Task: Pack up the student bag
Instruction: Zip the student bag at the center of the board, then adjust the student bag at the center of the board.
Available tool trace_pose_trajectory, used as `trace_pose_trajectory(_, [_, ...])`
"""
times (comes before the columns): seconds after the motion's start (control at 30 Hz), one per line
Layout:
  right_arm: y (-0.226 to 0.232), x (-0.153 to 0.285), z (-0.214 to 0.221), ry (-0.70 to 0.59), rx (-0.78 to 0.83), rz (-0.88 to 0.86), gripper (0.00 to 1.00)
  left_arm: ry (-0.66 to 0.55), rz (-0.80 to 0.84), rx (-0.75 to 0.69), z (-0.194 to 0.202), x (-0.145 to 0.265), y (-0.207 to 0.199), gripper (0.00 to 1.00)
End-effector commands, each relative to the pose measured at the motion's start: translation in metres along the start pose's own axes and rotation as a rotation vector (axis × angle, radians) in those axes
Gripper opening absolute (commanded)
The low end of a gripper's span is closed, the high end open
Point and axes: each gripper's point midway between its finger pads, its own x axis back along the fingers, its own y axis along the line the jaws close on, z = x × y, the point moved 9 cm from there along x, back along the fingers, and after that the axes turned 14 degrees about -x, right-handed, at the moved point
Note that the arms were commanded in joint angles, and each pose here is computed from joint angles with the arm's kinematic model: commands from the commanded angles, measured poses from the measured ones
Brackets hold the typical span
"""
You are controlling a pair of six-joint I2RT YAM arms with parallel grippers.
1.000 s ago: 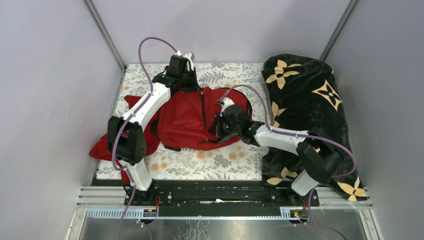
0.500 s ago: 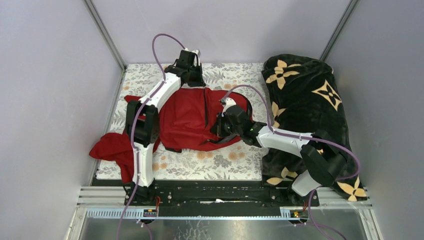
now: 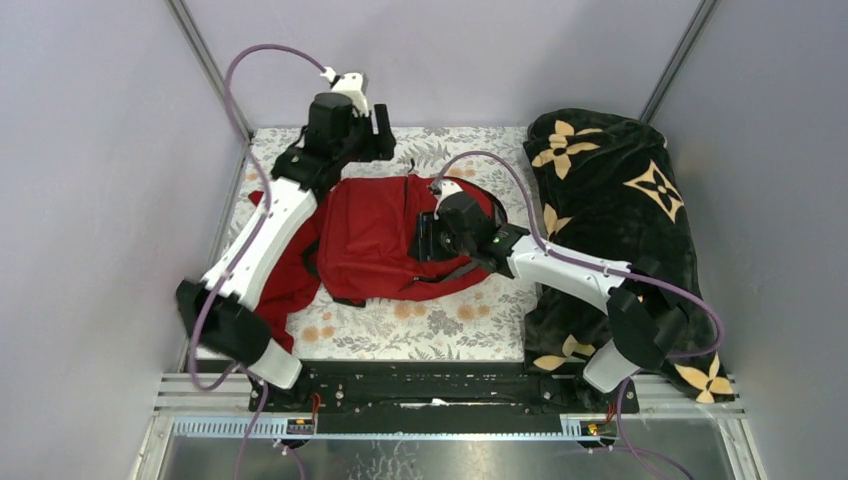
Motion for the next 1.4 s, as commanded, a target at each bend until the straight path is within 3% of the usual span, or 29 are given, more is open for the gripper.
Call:
trace_pose_trajectory(0.0, [0.014, 0.035, -0.016, -0.114, 0.030, -0.024, 0.57, 0.033, -0.072, -0.081, 0.035, 0.041, -0.012, 0.76])
trace_pose_trajectory(0.17, [-0.010, 0.070, 0.005, -0.152, -0.061, 0.033, 0.58, 0.103, -0.089, -0.250, 0.095, 0.076, -0.040, 0.79])
trace_pose_trajectory(0.27, [-0.035, 0.089, 0.014, -0.262, -0.147, 0.143, 0.60, 0.081, 0.000, -0.285, 0.111, 0.097, -0.045, 0.81])
trace_pose_trajectory(0.37, [-0.062, 0.103, 0.018, -0.352, -0.211, 0.290, 0.70, 0.066, 0.085, -0.302, 0.123, 0.110, -0.046, 0.82])
trace_pose_trajectory(0.5, [-0.100, 0.095, 0.021, -0.230, -0.363, 0.385, 0.67, 0.117, 0.091, -0.283, 0.142, 0.107, -0.047, 0.82])
trace_pose_trajectory(0.6, [-0.122, 0.080, 0.029, -0.160, -0.463, 0.331, 0.64, 0.186, -0.043, -0.275, 0.162, 0.092, -0.038, 0.82])
trace_pose_trajectory(0.73, [-0.124, 0.053, 0.029, -0.129, -0.470, 0.235, 0.62, 0.205, -0.058, -0.234, 0.177, 0.079, -0.038, 0.83])
trace_pose_trajectory(0.8, [-0.120, 0.039, 0.012, -0.122, -0.446, 0.194, 0.62, 0.219, -0.031, -0.204, 0.183, 0.070, -0.040, 0.85])
trace_pose_trajectory(0.97, [-0.110, 0.009, -0.054, -0.172, -0.440, 0.066, 0.46, 0.234, -0.009, -0.170, 0.170, 0.062, -0.041, 0.87])
trace_pose_trajectory(1.1, [-0.106, -0.010, -0.117, -0.222, -0.400, 0.045, 0.45, 0.189, 0.044, -0.203, 0.151, 0.069, -0.045, 0.87])
trace_pose_trajectory(1.2, [-0.104, -0.005, -0.143, -0.232, -0.380, 0.033, 0.46, 0.175, 0.089, -0.243, 0.141, 0.077, -0.046, 0.87])
trace_pose_trajectory(1.37, [-0.106, 0.028, -0.135, -0.267, -0.354, 0.051, 0.60, 0.216, 0.193, -0.406, 0.143, 0.089, -0.070, 0.87])
